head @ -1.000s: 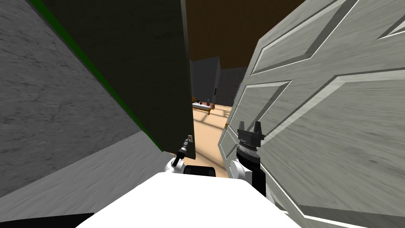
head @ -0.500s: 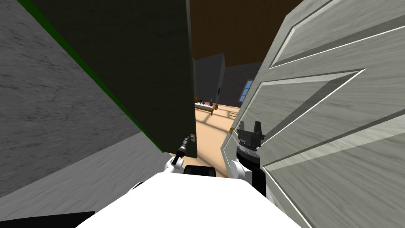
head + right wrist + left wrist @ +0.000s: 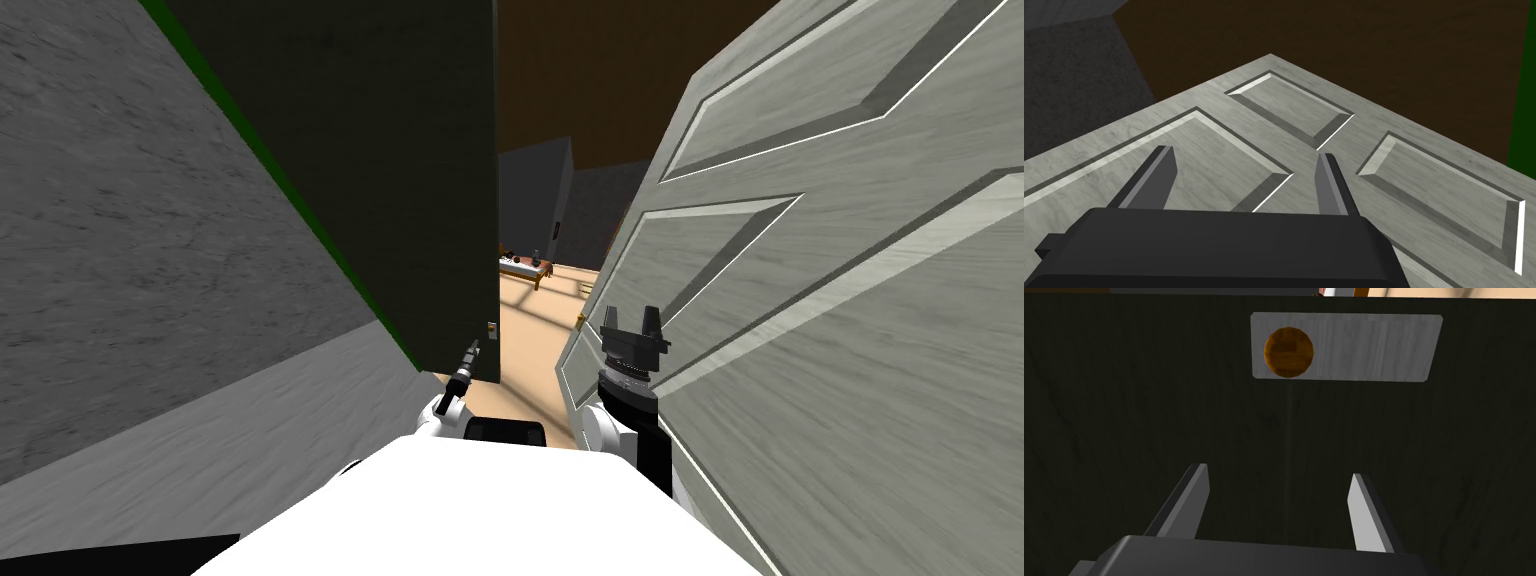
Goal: Push the door open
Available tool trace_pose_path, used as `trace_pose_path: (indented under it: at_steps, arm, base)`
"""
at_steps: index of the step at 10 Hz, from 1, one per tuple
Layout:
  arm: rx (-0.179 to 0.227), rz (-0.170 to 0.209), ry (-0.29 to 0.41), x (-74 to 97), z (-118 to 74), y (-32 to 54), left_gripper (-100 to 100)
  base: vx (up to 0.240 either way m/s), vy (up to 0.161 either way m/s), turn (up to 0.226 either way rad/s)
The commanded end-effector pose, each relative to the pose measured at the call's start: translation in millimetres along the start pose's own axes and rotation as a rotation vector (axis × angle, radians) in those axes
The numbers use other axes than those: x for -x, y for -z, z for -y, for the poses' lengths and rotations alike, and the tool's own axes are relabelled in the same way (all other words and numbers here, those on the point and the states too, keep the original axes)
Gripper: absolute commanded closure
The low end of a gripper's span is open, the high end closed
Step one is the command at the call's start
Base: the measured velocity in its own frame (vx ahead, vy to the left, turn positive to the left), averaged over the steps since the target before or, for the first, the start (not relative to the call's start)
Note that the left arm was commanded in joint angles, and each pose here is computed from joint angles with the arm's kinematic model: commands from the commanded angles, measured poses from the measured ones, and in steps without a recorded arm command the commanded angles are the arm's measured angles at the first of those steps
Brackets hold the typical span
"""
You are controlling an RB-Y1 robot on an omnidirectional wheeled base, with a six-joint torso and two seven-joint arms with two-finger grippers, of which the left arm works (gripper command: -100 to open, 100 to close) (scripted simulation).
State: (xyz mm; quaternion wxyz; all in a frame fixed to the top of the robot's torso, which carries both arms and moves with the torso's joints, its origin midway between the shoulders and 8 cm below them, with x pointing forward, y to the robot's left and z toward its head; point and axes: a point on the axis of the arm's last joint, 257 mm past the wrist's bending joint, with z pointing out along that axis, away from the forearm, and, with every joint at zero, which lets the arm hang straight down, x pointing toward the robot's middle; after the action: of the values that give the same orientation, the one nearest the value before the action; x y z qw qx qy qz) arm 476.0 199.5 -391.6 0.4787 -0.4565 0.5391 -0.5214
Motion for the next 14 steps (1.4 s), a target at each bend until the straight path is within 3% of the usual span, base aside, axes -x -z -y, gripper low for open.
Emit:
trace_pose_path:
  at_steps: [1, 2, 4, 14]
  arm:
    - [0.002, 0.001, 0.018, -5.6, -0.2, -1.9, -100]
    - [0.002, 0.002, 0.032, -10.9, 0.3, -3.1, -100]
    - [0.001, 0.006, 0.016, -3.1, -0.5, -0.5, -100]
    - [-0.012, 0.025, 0.017, 2.0, -0.3, 4.7, -100]
  base:
    - [-0.213, -0.053, 0.040]
    - [-0.180, -0.078, 0.033]
    - [-0.004, -0.028, -0.010]
    - [0.180, -0.029, -0.020]
